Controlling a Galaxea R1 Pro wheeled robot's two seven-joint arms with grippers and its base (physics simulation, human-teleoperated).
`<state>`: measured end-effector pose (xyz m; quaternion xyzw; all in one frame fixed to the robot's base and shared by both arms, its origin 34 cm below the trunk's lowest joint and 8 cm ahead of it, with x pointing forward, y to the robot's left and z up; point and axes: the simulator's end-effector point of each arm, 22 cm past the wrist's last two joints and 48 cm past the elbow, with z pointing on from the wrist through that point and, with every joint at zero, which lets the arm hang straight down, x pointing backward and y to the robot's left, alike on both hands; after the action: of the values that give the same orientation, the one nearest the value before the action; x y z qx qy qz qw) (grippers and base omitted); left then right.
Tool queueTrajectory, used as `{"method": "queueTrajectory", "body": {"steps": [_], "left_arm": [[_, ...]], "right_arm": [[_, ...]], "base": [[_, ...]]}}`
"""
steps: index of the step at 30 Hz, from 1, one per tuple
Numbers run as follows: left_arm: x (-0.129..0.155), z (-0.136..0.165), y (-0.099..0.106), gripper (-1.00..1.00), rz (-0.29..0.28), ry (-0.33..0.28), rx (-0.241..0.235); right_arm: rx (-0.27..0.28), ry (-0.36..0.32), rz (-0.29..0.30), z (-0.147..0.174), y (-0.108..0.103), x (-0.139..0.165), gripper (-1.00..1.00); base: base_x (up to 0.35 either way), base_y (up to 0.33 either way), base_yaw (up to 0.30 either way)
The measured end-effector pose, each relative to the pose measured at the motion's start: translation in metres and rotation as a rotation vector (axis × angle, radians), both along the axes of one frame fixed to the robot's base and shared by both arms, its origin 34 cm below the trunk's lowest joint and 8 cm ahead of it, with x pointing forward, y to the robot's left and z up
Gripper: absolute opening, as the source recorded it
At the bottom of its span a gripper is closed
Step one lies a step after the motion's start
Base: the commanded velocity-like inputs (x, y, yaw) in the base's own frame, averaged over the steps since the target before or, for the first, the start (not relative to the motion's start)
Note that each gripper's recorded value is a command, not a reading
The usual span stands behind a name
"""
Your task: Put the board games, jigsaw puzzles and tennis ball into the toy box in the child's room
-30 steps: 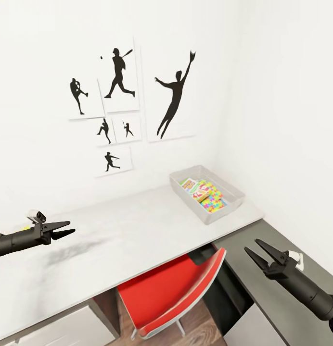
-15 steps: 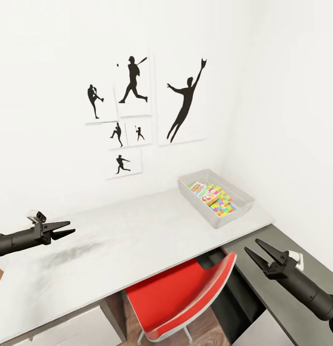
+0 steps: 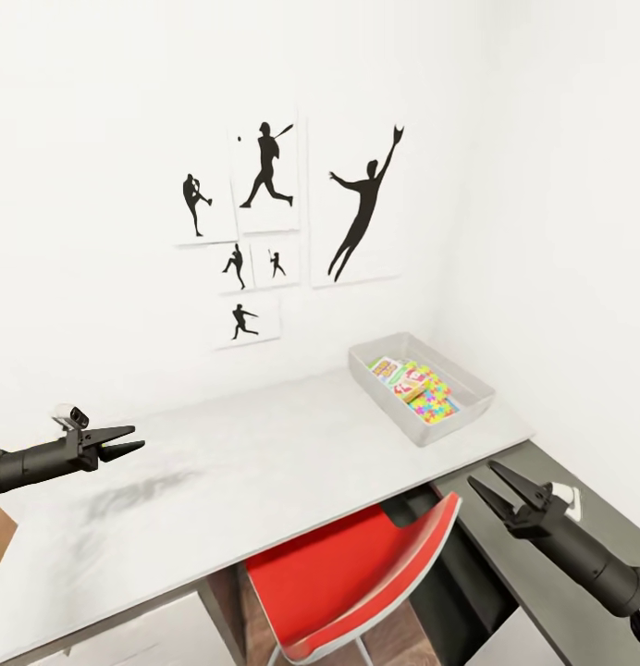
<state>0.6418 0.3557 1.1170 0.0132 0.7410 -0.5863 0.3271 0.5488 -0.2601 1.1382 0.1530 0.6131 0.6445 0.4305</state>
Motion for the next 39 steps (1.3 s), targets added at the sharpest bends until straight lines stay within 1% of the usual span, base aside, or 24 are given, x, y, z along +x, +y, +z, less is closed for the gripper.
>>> {"method": "queueTrajectory", "body": {"steps": [2, 4, 7, 10, 22, 31, 39], "left_arm": [[0.0, 0.002, 0.0, 1.0, 0.0, -0.003, 0.0], [-0.001, 0.004, 0.0, 1.0, 0.0, -0.007, 0.0], [-0.001, 0.006, 0.0, 1.0, 0.0, -0.012, 0.0], [-0.002, 0.009, 0.0, 1.0, 0.0, -0.017, 0.0], [-0.003, 0.012, 0.0, 1.0, 0.0, -0.022, 0.0], [-0.003, 0.012, -0.001, 1.0, -0.001, -0.022, -0.001], [-0.003, 0.013, -0.001, 1.0, -0.001, -0.025, -0.001]], "right_arm": [[-0.011, 0.002, 0.005, -0.001, 0.002, 0.0, 1.0], [-0.041, 0.014, 0.011, -0.007, 0.006, -0.001, 1.0], [-0.065, 0.019, 0.014, -0.01, 0.008, -0.001, 1.0], [-0.078, 0.02, 0.015, -0.011, 0.009, -0.001, 1.0], [-0.086, 0.017, 0.016, -0.01, 0.011, -0.002, 1.0], [-0.097, -0.009, -0.015, -0.008, 0.007, 0.002, 1.0], [-0.098, -0.015, -0.018, -0.006, 0.007, 0.002, 1.0]], "base": [[0.0, 0.0, 0.068], [0.0, 0.0, 0.068], [0.0, 0.0, 0.069], [0.0, 0.0, 0.071], [0.0, 0.0, 0.02], [0.0, 0.0, 0.006], [-0.01, 0.0, 0.205]]}}
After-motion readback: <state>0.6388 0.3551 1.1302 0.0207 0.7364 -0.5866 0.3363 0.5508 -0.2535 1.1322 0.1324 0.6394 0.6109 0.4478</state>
